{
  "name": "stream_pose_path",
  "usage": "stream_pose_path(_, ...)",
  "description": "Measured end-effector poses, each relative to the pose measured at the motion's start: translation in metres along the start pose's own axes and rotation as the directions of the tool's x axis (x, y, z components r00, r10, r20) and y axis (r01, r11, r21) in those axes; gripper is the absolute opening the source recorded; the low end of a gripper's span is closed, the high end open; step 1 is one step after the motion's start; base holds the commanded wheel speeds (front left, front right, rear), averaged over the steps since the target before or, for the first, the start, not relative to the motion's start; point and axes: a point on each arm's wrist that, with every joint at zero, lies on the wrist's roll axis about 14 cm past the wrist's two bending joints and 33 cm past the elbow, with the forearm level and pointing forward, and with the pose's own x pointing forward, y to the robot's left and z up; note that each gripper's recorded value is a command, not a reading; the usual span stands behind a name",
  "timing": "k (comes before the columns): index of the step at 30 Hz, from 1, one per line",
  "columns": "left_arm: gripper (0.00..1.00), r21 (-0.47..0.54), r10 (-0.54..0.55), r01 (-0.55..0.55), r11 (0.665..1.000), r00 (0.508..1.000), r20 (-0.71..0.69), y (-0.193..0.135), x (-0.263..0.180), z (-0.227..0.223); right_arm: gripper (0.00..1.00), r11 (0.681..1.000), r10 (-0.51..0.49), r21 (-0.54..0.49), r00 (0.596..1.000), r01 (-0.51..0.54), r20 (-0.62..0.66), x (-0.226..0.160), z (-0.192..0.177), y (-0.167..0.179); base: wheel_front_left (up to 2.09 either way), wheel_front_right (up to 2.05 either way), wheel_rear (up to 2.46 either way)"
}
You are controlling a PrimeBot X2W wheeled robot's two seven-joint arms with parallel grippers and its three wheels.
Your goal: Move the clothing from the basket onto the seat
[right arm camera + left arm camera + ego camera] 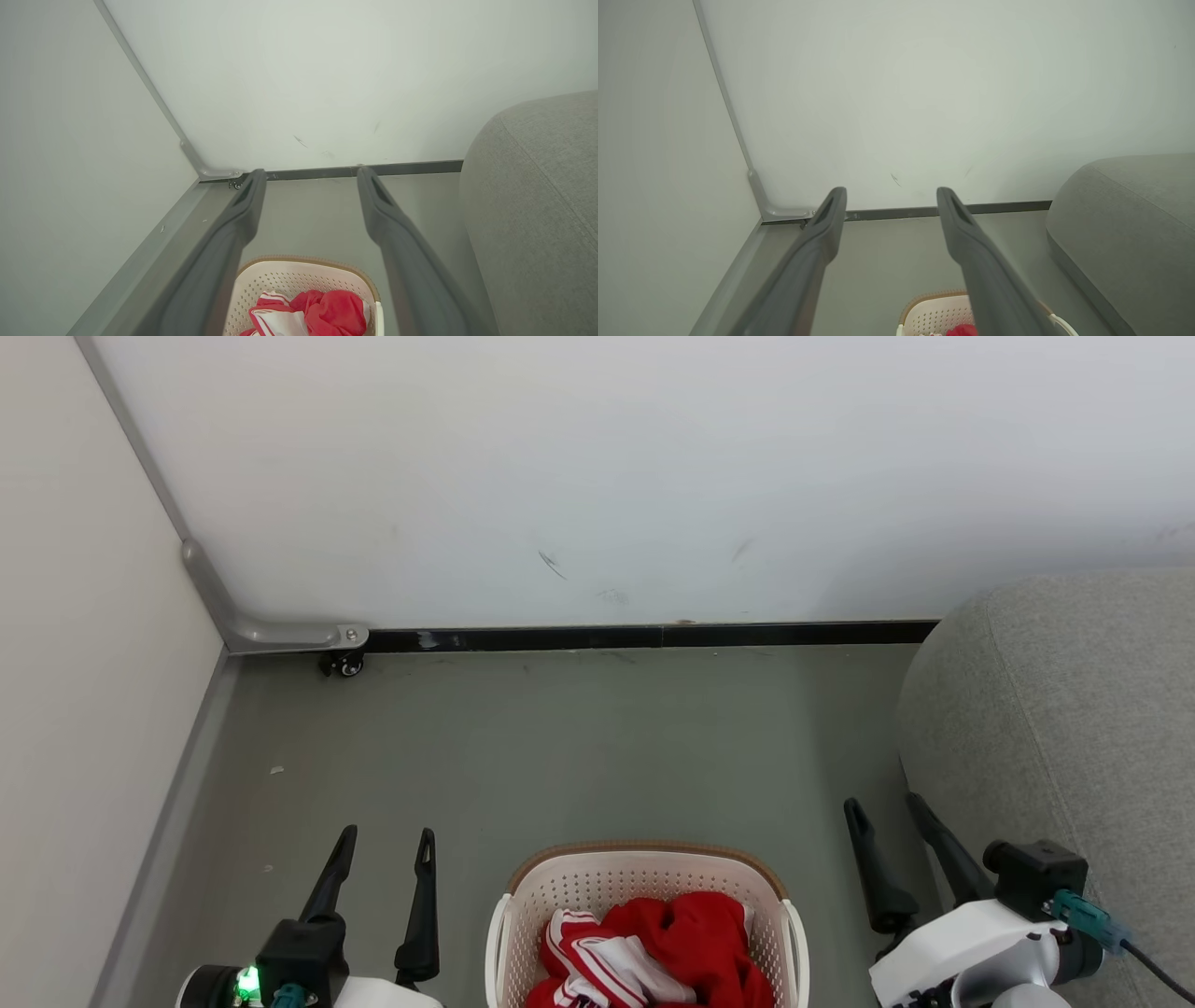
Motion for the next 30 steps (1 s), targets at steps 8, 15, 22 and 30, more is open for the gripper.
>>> stream_pose_path(8, 1.00, 0.001, 0.002, -0.002, 1.000, 1.000, 0.005, 0.0000, 0.0029, 0.0018, 1.00, 1.000, 0.004, -0.001, 1.000, -0.004, -0.012, -0.0002, -0.0018, 0.0013, 0.00, 0.00, 0.00)
stream_pose_path(15, 1.00, 0.002, 0.004, -0.004, 1.000, 1.000, 0.002, 0.0001, 0.0033, 0.0008, 1.00, 1.000, 0.002, 0.002, 1.000, -0.002, -0.019, -0.0005, -0.0029, 0.0008, 0.00, 0.00, 0.00)
stream_pose_path(22, 1.00, 0.002, 0.003, -0.003, 1.000, 1.000, -0.001, -0.0003, 0.0040, 0.0000, 1.00, 1.000, -0.001, 0.011, 1.000, 0.002, -0.023, -0.0004, -0.0037, -0.0003, 0.00, 0.00, 0.00)
stream_pose_path(30, 1.00, 0.002, 0.002, -0.002, 1.000, 1.000, -0.004, -0.0007, 0.0049, -0.0010, 1.00, 1.000, -0.004, 0.012, 1.000, 0.004, -0.025, -0.0003, -0.0043, -0.0010, 0.00, 0.00, 0.00)
